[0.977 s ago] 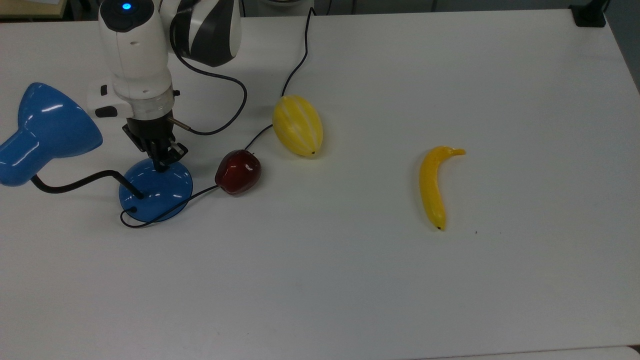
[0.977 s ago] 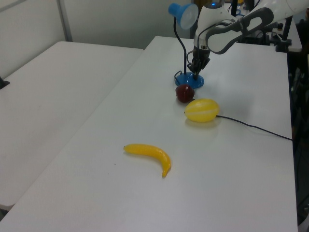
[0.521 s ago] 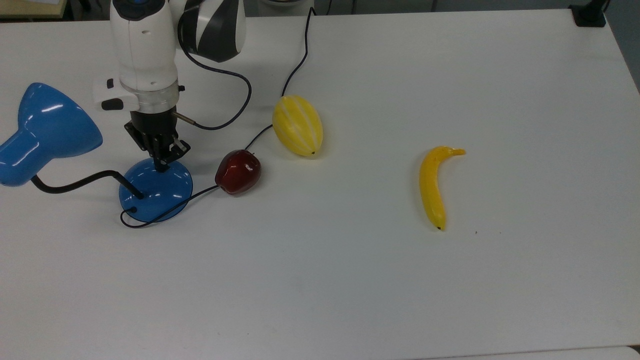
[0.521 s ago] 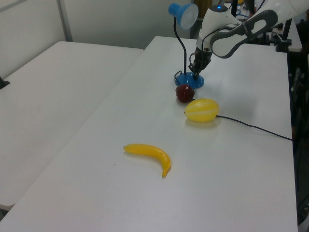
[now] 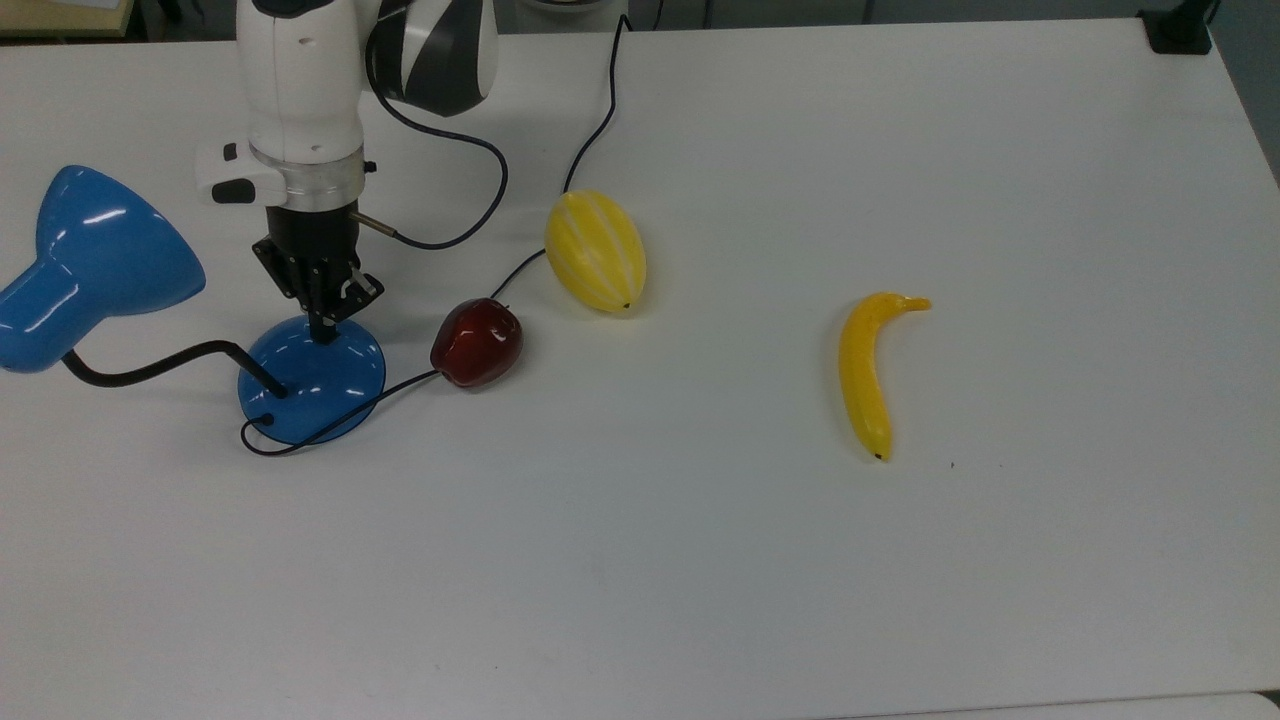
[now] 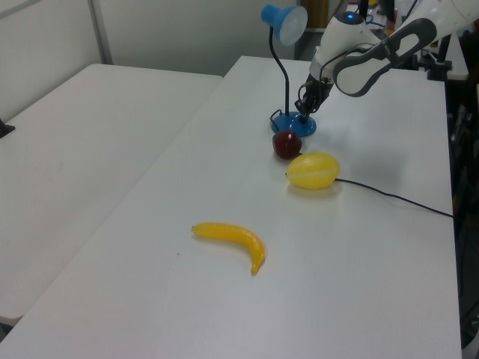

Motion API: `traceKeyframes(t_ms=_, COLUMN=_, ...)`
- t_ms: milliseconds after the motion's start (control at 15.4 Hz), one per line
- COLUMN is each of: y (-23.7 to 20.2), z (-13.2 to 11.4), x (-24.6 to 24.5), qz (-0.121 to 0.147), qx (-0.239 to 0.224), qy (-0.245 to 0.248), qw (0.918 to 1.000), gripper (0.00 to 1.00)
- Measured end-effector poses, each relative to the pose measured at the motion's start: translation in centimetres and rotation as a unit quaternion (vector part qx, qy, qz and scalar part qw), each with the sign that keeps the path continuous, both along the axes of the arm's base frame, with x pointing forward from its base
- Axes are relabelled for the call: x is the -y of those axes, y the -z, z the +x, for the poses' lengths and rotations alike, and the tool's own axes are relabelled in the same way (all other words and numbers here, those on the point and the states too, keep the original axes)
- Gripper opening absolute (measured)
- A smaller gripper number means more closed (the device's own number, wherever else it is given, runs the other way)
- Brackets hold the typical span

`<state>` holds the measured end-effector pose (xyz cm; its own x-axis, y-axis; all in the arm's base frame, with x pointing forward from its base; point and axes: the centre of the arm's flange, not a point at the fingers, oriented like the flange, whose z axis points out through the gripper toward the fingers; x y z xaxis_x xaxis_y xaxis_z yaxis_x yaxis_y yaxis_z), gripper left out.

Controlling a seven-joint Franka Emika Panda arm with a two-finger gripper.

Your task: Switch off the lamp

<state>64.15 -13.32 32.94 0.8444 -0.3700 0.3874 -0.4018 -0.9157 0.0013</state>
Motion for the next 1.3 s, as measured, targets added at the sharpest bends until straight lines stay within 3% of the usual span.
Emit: traceKeyframes(t_ms=1303, y=0.7, z=-1.5, x=-0.3, qz=-0.013, qx=0.044, qy=-0.017, qw=0.9988, gripper=0.01)
